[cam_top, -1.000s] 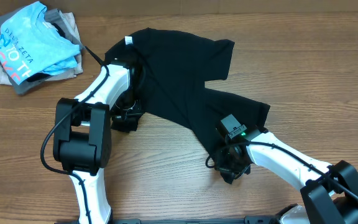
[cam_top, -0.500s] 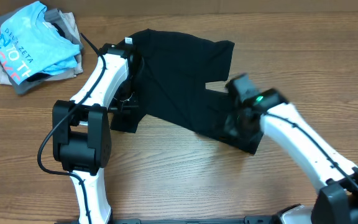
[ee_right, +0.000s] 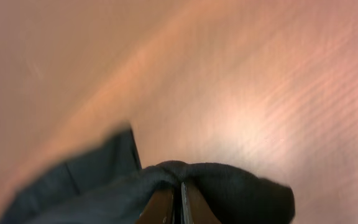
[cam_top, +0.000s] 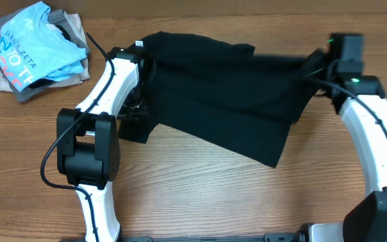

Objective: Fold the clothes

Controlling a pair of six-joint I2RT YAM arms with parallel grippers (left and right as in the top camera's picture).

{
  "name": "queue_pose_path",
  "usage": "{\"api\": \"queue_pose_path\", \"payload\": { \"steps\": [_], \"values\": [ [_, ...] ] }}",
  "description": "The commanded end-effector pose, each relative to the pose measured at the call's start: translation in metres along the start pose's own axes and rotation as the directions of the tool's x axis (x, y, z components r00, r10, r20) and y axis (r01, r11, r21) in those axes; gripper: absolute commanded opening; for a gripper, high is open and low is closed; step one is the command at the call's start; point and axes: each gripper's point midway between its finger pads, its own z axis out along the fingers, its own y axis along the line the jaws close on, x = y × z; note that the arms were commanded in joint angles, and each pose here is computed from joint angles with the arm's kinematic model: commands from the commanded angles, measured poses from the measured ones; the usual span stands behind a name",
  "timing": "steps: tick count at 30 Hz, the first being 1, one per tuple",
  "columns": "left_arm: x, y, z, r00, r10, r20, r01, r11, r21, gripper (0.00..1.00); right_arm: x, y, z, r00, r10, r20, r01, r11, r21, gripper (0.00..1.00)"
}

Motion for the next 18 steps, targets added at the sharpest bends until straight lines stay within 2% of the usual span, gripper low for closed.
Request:
{"api": "queue_pose_path", "payload": {
  "steps": [1,3,4,6,7,8,13,18],
  "values": [
    [-0.008,0.005,-0.003,0.999,-0.038,0.025,0.038,0.999,-0.017,0.04,-0.059,-0.008,-0.007,0.985,0.04,0.17,-0.035,0.999,-0.031,0.04],
    [-0.008,0.005,-0.003,0.999,-0.041,0.026,0.042,0.999,-0.017,0.04,-0.077,-0.016,-0.004,0.974,0.063,0.219,-0.056,0.998,-0.037,0.07],
    [-0.008,0.005,-0.003,0.999,-0.041,0.025,0.041,0.999,-0.014,0.04,-0.082,-0.02,-0.001,0.97,0.07,0.231,-0.064,0.997,-0.035,0.13],
    [-0.009,0.004,-0.003,0.999,-0.042,0.026,0.042,0.999,-0.011,0.04,-0.085,-0.029,0.009,0.969,0.079,0.233,-0.076,0.997,-0.019,0.52],
    [-0.008,0.004,-0.003,0.999,-0.042,0.025,0.042,0.999,-0.009,0.04,-0.083,-0.034,0.015,0.971,0.076,0.225,-0.076,0.997,-0.007,0.83],
    [-0.008,0.004,-0.003,0.999,-0.041,0.025,0.041,0.999,-0.007,0.04,-0.081,-0.038,0.022,0.975,0.065,0.214,-0.068,0.998,0.006,0.99],
    [-0.007,0.005,-0.011,0.998,-0.043,0.041,0.043,0.999,0.001,0.04,-0.066,-0.047,0.029,0.989,0.0,0.145,-0.009,0.998,0.063,1.0],
    [-0.009,0.011,-0.034,0.993,-0.048,0.104,0.045,0.999,0.03,0.04,-0.058,-0.032,-0.013,1.0,0.002,0.027,-0.003,0.999,0.035,1.0]
  ]
}}
